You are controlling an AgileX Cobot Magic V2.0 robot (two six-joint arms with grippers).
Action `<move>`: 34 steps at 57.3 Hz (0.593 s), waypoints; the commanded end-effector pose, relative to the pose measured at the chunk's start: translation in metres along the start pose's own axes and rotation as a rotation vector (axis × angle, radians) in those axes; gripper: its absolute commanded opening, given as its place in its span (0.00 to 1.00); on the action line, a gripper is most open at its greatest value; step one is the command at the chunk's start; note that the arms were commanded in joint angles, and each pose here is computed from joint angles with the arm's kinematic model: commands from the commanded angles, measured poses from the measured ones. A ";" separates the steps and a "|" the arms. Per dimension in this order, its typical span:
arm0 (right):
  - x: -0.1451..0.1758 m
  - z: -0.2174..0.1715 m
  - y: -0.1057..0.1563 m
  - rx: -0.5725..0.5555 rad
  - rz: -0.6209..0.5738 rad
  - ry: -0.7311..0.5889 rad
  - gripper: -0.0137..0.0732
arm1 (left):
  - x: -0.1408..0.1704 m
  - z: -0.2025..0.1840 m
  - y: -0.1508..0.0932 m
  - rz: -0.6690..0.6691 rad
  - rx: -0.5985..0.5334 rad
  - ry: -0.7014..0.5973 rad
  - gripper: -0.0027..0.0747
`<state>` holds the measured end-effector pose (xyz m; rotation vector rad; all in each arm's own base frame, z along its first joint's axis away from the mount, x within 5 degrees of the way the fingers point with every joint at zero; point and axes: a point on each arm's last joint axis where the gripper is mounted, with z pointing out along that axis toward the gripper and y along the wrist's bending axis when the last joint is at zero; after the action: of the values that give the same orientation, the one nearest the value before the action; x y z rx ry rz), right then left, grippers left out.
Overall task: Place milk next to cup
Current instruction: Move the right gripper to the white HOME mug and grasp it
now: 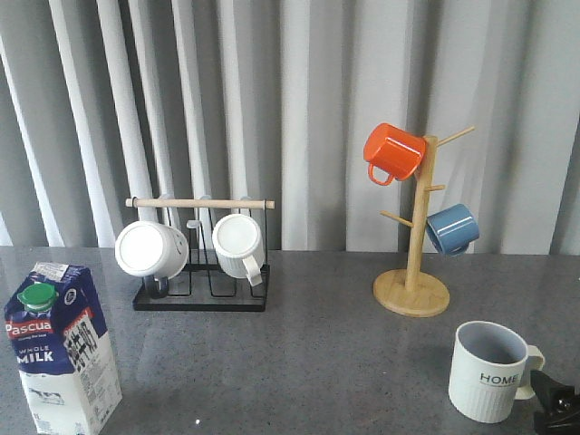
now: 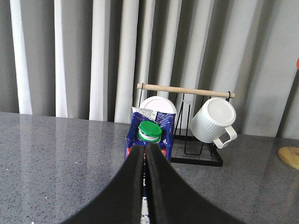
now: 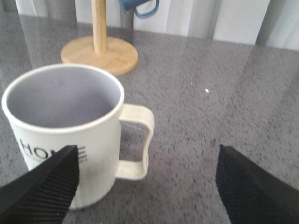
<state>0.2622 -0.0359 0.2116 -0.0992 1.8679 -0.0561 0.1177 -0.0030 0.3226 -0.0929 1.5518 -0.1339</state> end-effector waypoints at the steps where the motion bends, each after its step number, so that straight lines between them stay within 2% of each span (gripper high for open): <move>1: -0.014 -0.002 -0.005 -0.003 0.001 -0.211 0.82 | -0.018 0.000 -0.003 -0.013 0.016 -0.106 0.03; 10: 0.005 -0.006 -0.015 0.035 0.008 -0.289 0.81 | -0.018 0.000 -0.003 -0.013 0.016 -0.104 0.03; 34: 0.035 0.016 -0.022 0.051 0.027 -0.270 0.81 | -0.018 0.000 -0.003 -0.013 0.016 -0.104 0.03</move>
<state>0.2624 -0.0573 0.1619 -0.0428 1.7400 -0.0518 0.1177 -0.0030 0.3225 -0.0929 1.5527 -0.1339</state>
